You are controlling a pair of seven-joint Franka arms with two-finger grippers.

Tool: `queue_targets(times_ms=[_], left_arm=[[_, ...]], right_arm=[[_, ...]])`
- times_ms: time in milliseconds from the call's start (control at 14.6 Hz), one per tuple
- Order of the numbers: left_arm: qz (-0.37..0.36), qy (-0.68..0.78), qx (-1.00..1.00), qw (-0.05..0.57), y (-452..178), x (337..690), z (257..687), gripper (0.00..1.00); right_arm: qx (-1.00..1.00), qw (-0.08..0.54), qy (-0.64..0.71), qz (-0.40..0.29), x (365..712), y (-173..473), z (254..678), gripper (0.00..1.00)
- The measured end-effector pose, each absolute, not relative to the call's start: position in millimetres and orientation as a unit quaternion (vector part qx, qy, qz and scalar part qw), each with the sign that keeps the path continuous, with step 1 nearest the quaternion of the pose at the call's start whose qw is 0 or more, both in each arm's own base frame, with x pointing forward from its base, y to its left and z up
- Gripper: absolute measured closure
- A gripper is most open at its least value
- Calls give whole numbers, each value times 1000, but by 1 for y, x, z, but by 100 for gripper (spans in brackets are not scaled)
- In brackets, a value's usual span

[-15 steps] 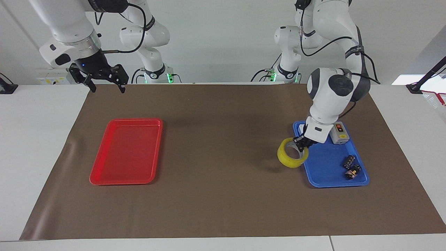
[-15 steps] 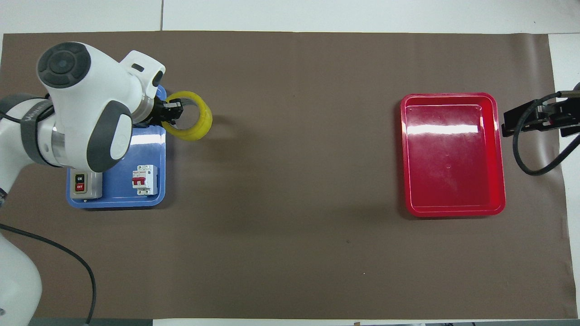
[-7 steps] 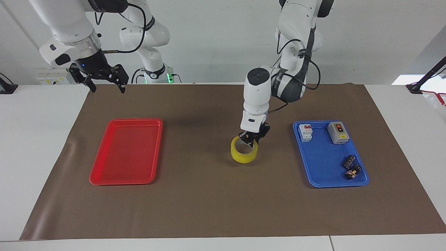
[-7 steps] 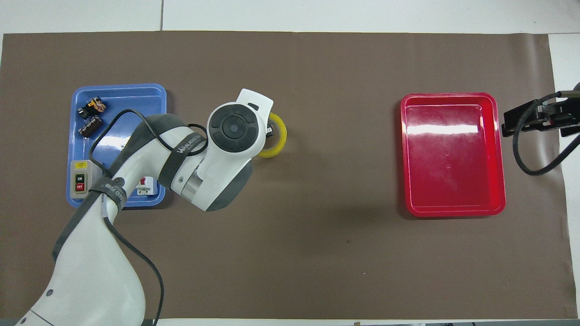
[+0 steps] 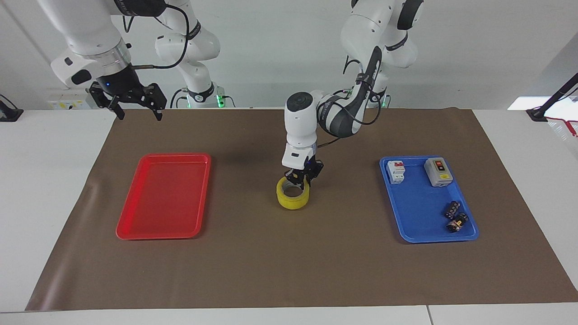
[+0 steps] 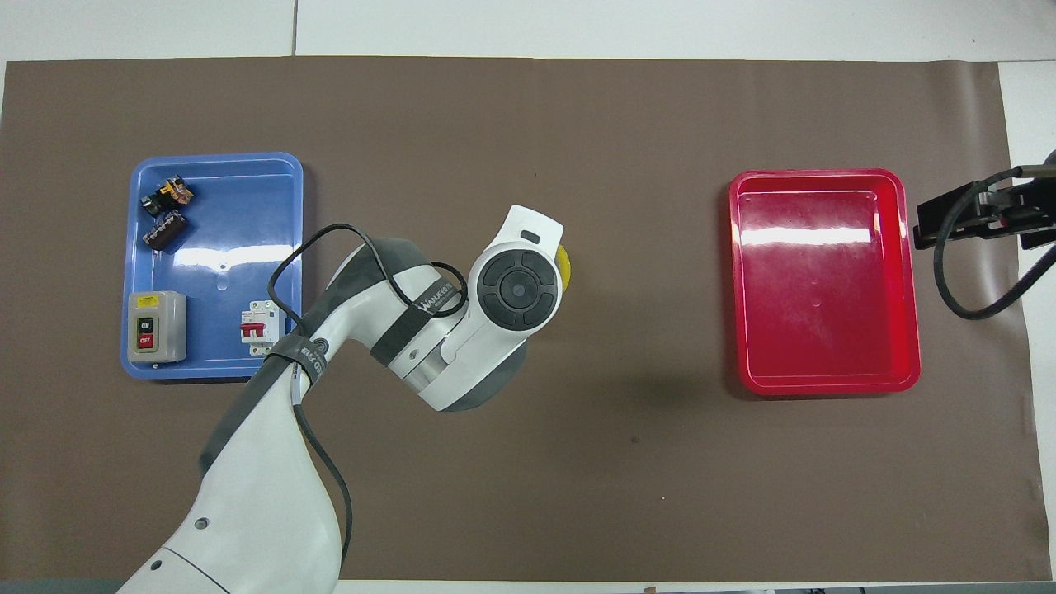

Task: Place and move tape with both arms
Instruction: 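Carry the yellow tape with the left gripper to the table center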

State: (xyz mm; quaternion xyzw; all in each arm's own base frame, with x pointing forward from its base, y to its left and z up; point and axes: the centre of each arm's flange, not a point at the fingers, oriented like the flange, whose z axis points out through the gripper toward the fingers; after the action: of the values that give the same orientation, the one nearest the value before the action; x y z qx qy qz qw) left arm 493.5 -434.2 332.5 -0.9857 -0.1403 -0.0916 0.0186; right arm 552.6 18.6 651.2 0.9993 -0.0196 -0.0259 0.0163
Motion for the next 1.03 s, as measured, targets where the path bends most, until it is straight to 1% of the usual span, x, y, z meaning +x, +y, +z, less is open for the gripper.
queue_targets(times_ms=[206,275,344,412,550,756,893,1031], left_arm=[[-91,-139,-986,19,-435,493,329,79],[-91,-139,-986,19,-435,493,329,74],[-91,-138,-986,18,-435,493,329,64],[-92,-136,-986,18,-434,494,330,52],[-97,-133,-986,15,-428,498,340,30],[-111,-143,-983,6,-397,514,372,0],[-120,-141,-983,5,-367,527,399,0],[-116,-128,-985,6,-333,540,423,0]], right_arm=[[999,16,-20,-26,553,19,651,0],[999,16,-20,-26,553,18,651,0],[999,16,-20,-26,553,18,651,0],[999,16,-20,-26,553,18,651,0],[999,16,-20,-26,553,18,651,0],[999,16,-20,-26,553,18,651,0],[999,15,-19,-29,553,19,648,0],[999,0,-16,-28,555,24,641,0]])
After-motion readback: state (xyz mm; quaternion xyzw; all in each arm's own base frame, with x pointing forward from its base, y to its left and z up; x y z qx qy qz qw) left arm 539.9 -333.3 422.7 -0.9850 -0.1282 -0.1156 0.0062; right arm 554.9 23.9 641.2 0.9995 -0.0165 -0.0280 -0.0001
